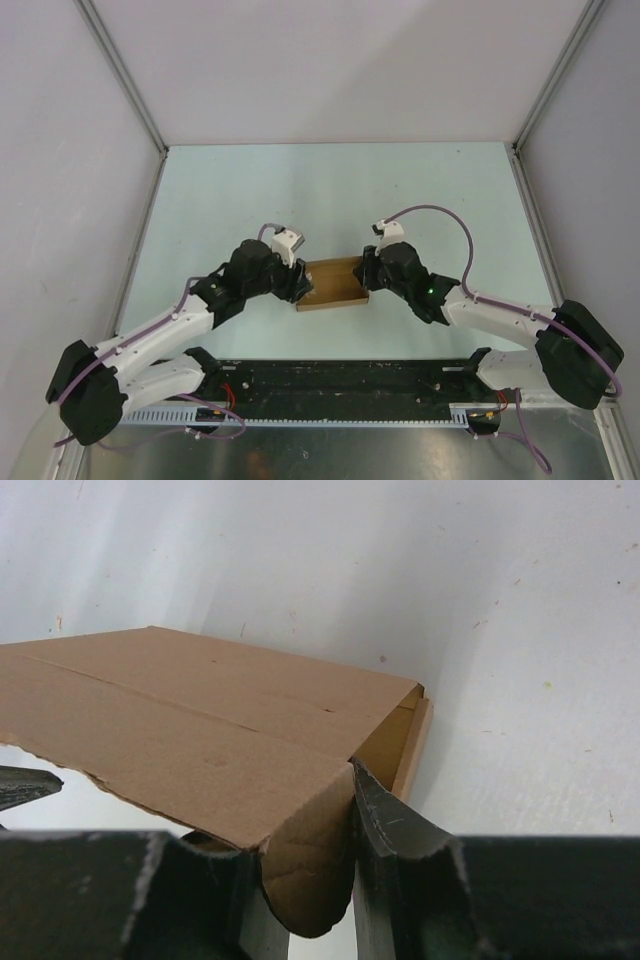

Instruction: Fold the paper box

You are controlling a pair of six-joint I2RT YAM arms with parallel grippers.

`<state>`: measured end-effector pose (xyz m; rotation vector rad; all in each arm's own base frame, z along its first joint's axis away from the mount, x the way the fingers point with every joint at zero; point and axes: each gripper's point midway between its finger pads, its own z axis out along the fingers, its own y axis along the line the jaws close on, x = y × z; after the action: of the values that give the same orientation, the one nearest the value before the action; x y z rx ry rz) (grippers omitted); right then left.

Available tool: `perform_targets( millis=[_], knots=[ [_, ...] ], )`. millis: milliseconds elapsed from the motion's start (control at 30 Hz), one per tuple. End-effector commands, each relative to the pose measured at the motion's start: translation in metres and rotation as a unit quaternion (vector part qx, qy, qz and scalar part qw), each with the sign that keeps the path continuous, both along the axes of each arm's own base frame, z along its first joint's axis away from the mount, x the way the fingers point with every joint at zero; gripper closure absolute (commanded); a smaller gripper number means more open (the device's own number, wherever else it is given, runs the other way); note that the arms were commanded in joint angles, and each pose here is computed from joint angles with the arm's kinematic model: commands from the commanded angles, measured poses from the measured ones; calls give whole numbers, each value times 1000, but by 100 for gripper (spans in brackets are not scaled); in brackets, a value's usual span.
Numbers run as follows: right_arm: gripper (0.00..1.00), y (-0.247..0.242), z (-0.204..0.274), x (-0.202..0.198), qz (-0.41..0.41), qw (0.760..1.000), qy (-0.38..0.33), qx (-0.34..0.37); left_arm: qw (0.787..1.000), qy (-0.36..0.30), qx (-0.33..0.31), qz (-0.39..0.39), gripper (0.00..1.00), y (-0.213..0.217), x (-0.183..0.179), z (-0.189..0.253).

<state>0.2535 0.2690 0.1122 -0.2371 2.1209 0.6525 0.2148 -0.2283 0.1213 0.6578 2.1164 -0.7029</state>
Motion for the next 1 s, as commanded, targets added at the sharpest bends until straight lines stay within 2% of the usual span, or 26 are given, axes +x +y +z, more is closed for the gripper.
perform_targets(
  millis=[0,300,533,967],
  knots=[
    [71,17,15,-14,37,999,-9,27,999,-6,-39,-15,45,-12,-7,12],
    [71,15,5,-26,48,999,-10,-11,999,0,-45,-6,45,-4,-17,4],
    [66,14,2,-39,62,997,-11,-34,998,16,-57,3,45,-2,-26,-1],
    [61,-2,-1,-57,69,996,1,-62,991,46,-119,40,44,7,-46,-3]
  ],
)
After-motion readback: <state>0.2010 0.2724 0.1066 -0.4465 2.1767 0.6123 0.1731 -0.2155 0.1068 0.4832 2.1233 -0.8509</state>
